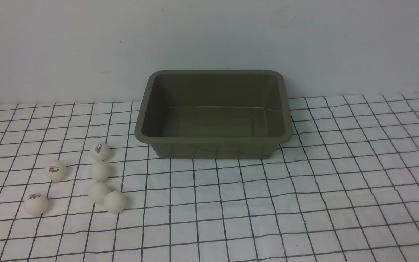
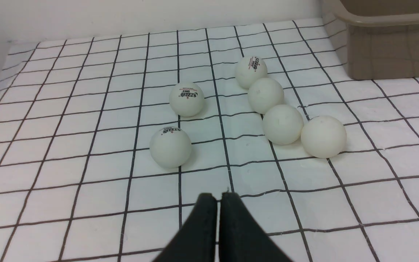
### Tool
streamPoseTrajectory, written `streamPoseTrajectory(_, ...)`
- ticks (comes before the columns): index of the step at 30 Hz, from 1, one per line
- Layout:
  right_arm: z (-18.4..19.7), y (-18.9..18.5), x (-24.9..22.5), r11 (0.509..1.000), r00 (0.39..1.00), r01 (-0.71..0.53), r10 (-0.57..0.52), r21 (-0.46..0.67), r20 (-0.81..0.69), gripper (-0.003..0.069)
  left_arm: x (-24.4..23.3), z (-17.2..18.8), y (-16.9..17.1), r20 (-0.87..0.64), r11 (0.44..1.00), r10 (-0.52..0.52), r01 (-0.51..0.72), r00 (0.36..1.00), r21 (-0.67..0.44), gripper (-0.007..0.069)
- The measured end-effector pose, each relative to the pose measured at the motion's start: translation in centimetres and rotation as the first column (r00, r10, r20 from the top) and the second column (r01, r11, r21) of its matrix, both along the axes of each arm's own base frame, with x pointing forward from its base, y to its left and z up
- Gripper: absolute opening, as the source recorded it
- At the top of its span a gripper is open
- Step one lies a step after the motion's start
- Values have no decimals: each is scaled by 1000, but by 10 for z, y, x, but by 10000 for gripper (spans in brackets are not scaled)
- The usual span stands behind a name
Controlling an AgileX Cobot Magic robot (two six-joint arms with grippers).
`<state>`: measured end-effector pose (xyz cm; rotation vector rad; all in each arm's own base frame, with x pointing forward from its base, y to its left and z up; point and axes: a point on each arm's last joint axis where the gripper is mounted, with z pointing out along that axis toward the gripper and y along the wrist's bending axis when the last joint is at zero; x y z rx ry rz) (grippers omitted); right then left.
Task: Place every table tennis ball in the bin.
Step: Use the left arm to clamp the table tennis ball closest to it
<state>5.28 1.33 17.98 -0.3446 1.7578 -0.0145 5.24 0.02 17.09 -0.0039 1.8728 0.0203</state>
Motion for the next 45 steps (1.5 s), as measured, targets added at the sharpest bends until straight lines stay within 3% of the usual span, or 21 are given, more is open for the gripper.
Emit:
streamPoseTrajectory(37,0,0,0,1000,1000,0,0,0,0,-18,0,0,0,1,1000,-2,2,1000,3,-4)
streamPoseTrajectory(40,0,0,0,1000,1000,0,0,0,0,-18,3,10,-2,120,988,28,-9,992,-157,-4)
streamPoseTrajectory(41,0,0,0,1000,1000,0,0,0,0,-18,4,15,-2,173,969,53,-9,984,-246,-4)
streamPoseTrajectory(45,0,0,0,1000,1000,0,0,0,0,-18,4,29,1,305,904,135,9,943,-428,-4)
